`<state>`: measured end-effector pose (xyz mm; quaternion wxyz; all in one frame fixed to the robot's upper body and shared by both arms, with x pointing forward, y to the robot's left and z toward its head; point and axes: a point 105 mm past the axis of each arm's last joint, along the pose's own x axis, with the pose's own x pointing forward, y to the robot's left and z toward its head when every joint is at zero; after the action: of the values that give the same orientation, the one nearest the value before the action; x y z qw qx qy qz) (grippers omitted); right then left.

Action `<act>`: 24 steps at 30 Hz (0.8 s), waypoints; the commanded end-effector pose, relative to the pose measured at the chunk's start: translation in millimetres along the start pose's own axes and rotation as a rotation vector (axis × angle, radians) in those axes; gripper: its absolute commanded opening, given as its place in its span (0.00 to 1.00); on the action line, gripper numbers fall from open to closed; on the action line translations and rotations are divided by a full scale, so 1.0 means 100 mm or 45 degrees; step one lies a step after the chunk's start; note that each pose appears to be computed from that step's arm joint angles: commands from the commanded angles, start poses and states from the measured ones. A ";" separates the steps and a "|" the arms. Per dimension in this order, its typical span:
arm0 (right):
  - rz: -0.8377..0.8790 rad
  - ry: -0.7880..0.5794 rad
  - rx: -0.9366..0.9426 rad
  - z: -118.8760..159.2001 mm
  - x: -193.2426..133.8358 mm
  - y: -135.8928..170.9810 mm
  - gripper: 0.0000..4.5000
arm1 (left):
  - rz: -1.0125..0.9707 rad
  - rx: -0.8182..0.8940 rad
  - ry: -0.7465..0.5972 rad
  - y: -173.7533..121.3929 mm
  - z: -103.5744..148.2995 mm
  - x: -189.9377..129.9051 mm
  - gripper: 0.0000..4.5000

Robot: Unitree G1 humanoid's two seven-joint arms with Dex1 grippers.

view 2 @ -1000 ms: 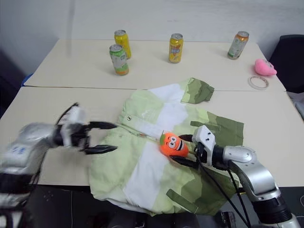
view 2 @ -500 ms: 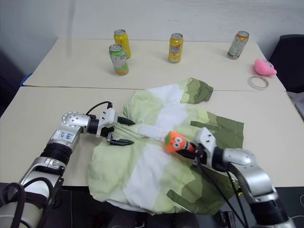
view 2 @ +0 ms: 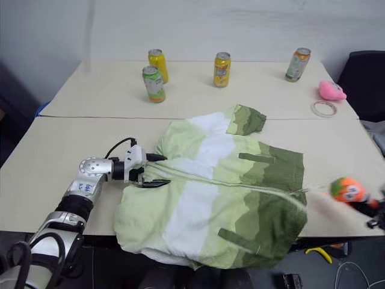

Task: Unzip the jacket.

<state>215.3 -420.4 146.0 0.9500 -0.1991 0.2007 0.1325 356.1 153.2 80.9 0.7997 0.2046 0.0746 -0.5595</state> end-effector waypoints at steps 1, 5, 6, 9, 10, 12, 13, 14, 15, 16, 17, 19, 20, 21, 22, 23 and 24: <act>-0.174 -0.045 -0.097 0.14 -0.08 -0.34 0.04 | 0.090 -0.168 0.159 -0.10 -0.43 -0.12 1.00; -0.118 -0.128 -0.121 0.32 0.12 -0.32 0.04 | 0.065 -0.165 0.121 -0.19 -0.39 -0.07 1.00; -0.097 -0.128 -0.133 0.33 0.17 -0.29 0.04 | 0.065 -0.165 0.113 -0.20 -0.37 -0.07 1.00; -0.087 -0.125 -0.127 0.32 0.24 -0.24 0.04 | 0.086 -0.160 0.080 -0.20 -0.31 -0.09 1.00; -0.079 -0.132 -0.100 0.32 0.25 -0.23 0.04 | 0.087 -0.155 0.067 -0.21 -0.29 -0.09 1.00; -0.023 -0.159 -0.001 0.32 0.24 -0.14 0.12 | 0.079 -0.152 0.018 -0.24 -0.22 -0.10 1.00; -0.008 -0.170 0.027 0.32 0.23 -0.10 0.21 | 0.069 -0.154 -0.008 -0.26 -0.18 -0.11 1.00; -0.036 -0.165 0.007 0.31 0.21 -0.10 0.26 | 0.058 -0.172 -0.033 -0.28 -0.14 -0.13 1.00; -0.070 -0.162 -0.005 0.29 0.18 -0.12 0.34 | 0.048 -0.177 -0.075 -0.29 -0.07 -0.14 1.00; -0.079 -0.161 -0.004 0.27 0.14 -0.11 0.43 | 0.064 -0.173 -0.104 -0.28 -0.02 -0.17 1.00; -0.084 -0.166 -0.009 0.26 0.10 -0.09 0.50 | 0.080 -0.161 -0.124 -0.25 0.03 -0.19 1.00; -0.025 -0.244 -0.002 0.34 0.03 0.03 0.67 | 0.098 -0.149 -0.154 -0.22 0.13 -0.27 1.00; -0.014 -0.289 -0.041 0.40 0.00 0.07 0.74 | 0.093 -0.154 -0.167 -0.22 0.17 -0.30 1.00; -0.006 -0.341 -0.063 0.47 -0.03 0.11 0.83 | 0.087 -0.165 -0.180 -0.22 0.22 -0.34 1.00; -0.027 -0.430 -0.153 0.61 -0.06 0.12 0.90 | 0.072 -0.182 -0.186 -0.24 0.25 -0.39 1.00; -0.057 -0.524 -0.191 0.76 -0.07 0.13 0.98 | 0.077 -0.185 -0.185 -0.25 0.28 -0.45 1.00; -0.073 -0.614 -0.223 0.91 -0.05 0.16 0.99 | 0.088 -0.198 -0.196 -0.26 0.32 -0.50 1.00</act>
<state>233.5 -379.6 184.7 0.9617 -0.2146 0.0314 0.1675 313.9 174.2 102.4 0.8346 0.1057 0.0734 -0.5356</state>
